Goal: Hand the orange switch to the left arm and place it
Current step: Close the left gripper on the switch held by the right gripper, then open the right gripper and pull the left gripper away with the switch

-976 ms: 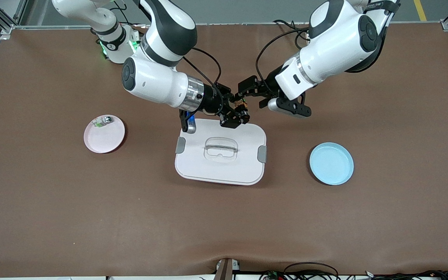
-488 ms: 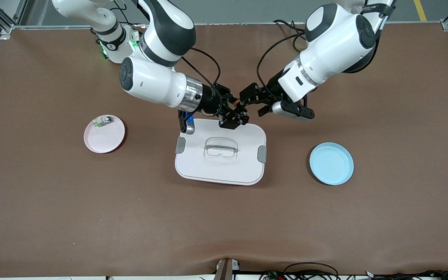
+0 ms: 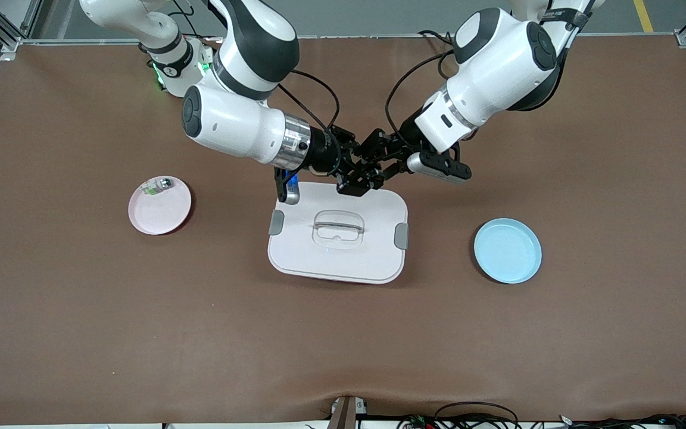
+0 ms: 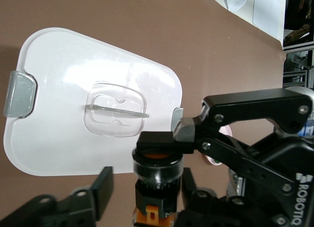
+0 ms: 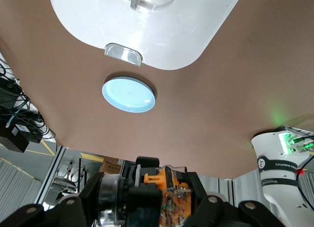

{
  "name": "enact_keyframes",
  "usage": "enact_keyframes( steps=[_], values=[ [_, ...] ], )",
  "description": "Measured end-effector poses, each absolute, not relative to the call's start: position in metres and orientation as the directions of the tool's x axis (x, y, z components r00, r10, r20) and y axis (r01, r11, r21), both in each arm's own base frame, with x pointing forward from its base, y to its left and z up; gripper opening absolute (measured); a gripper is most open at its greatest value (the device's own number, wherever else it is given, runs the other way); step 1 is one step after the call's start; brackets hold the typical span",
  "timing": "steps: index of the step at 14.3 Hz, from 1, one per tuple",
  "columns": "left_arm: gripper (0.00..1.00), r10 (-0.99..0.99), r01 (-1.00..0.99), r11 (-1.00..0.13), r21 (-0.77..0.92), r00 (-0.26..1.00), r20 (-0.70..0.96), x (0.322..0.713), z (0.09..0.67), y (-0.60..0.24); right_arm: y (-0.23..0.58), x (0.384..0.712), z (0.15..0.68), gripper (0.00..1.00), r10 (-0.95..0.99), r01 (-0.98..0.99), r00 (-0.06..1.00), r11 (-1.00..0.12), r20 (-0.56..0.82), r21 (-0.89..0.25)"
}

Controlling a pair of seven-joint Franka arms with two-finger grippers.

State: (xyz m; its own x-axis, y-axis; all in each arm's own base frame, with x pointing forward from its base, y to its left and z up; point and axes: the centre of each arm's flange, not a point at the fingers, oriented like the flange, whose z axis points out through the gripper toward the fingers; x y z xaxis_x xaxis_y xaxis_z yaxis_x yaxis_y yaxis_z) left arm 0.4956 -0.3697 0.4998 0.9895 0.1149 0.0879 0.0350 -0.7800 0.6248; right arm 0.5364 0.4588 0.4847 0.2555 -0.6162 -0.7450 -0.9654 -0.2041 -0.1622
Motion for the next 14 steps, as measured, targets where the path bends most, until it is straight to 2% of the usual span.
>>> enact_keyframes(
  steps=[2,12,14],
  values=[
    [0.36,0.112,0.030,-0.778,0.628,0.989,0.093,0.494,0.502,-0.373,0.461,0.536,0.483,0.73,-0.615,-0.966,0.254,-0.206,-0.746,-0.158],
    [0.36,0.107,0.022,-0.781,0.625,0.989,0.099,0.497,0.503,-0.369,0.464,0.537,0.484,0.73,-0.612,-0.965,0.256,-0.202,-0.748,-0.166],
    [0.36,0.076,-0.003,-0.821,0.571,0.990,0.115,0.505,0.499,-0.354,0.464,0.539,0.485,0.88,-0.610,-0.965,0.258,-0.200,-0.749,-0.170]
  ],
)
